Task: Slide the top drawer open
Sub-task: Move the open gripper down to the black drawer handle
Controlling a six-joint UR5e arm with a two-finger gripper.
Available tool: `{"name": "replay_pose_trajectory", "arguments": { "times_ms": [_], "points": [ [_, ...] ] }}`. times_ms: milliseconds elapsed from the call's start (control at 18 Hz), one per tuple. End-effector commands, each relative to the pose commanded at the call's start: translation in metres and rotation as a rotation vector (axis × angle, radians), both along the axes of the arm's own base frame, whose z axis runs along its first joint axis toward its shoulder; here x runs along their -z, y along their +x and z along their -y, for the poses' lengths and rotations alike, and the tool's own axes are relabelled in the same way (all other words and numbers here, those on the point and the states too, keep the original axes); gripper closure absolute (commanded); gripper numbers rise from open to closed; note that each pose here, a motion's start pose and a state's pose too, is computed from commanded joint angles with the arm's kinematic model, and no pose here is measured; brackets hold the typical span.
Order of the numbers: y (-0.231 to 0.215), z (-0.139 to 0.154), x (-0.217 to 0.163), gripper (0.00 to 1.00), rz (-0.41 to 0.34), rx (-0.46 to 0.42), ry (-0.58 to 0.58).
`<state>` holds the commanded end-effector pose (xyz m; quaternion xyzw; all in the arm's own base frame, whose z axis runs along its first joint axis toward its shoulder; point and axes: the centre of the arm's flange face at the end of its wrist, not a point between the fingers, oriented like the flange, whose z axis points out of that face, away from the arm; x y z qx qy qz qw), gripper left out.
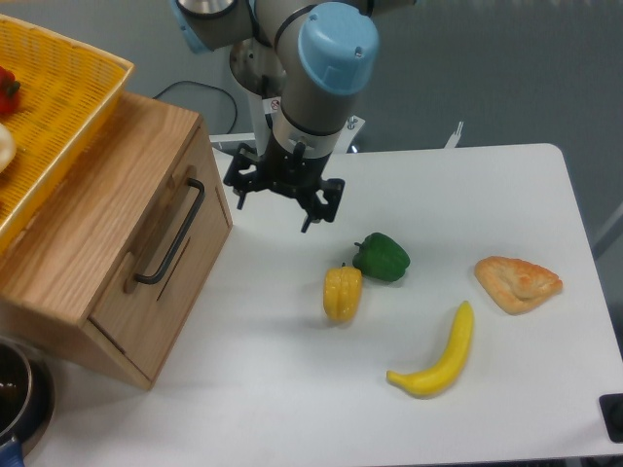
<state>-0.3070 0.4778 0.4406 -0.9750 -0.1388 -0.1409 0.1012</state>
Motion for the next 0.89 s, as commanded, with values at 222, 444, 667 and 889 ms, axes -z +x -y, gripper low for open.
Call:
{"name": "replay_pose_trajectory", "arguments": {
  "times_ms": [222, 444, 667, 889],
  "points": [
    [0.008, -0.010, -0.003, 0.00, 0.018, 0.015, 0.033],
    [0.023, -0.023, -0.011, 0.00, 0.011, 0.041, 0.043],
    [0.034, -0.043, -0.008, 0.00, 0.010, 0.063, 0.030],
    [0.040, -0.046, -0.006, 0.00, 0.002, 0.074, 0.018]
  ]
}}
